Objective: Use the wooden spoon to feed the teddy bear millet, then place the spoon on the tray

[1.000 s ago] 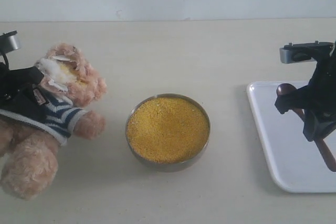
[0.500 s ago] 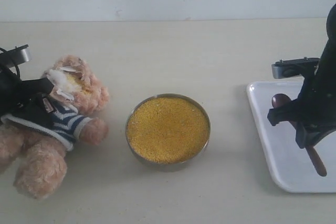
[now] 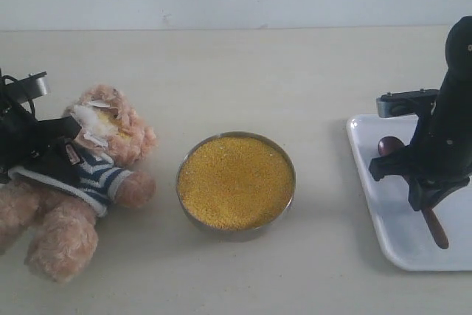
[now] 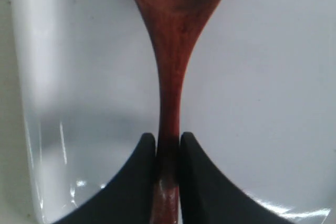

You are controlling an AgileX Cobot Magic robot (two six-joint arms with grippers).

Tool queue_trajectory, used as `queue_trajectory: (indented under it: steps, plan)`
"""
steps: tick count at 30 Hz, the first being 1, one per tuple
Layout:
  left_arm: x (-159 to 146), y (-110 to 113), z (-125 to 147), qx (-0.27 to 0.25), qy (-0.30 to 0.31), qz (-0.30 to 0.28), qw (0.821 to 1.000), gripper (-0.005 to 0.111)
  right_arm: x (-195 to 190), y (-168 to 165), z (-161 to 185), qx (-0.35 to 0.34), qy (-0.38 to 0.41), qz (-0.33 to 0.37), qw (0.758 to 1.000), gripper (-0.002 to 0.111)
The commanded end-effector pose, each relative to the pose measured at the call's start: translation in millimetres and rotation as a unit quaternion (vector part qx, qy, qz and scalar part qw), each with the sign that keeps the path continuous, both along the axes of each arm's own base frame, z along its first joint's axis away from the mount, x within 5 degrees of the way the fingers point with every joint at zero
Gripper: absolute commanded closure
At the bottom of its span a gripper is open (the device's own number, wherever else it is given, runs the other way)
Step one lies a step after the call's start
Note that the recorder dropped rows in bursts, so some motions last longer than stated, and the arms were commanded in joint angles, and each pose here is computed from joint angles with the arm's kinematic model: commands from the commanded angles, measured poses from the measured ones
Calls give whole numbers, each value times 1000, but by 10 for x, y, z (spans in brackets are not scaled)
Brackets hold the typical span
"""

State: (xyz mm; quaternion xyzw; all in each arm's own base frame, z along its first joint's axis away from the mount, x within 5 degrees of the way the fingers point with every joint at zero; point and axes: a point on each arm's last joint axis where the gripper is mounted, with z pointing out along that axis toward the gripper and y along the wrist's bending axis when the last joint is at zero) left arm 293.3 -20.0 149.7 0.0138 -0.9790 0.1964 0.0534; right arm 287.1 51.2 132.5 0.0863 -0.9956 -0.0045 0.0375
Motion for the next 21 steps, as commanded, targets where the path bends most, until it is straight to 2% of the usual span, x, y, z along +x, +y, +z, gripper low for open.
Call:
queue_trajectory:
  steps: [1, 5, 7, 14, 18, 21]
  plan:
    - [8, 3, -7, -3, -4, 4, 1000, 103, 8, -31, 7, -8, -7, 3, 1000, 109]
    - [0, 1, -5, -5, 0, 2, 1000, 103, 14, -34, 6, -10, -11, 5, 1000, 107]
    - [-5, -1, -3, -6, 3, 1, 1000, 99, 16, -34, 6, -10, -12, 5, 1000, 102]
    - [-16, -4, -1, -8, 12, 6, 1000, 60, 19, -33, 6, -10, -13, 1, 1000, 69]
    - [-22, -11, 3, -12, 16, 8, 1000, 44, 19, -32, 6, -9, -13, 1, 1000, 66]
    - [-17, -25, 9, -19, 17, 14, 1000, 37, 19, -32, 6, -9, -13, 1, 1000, 66]
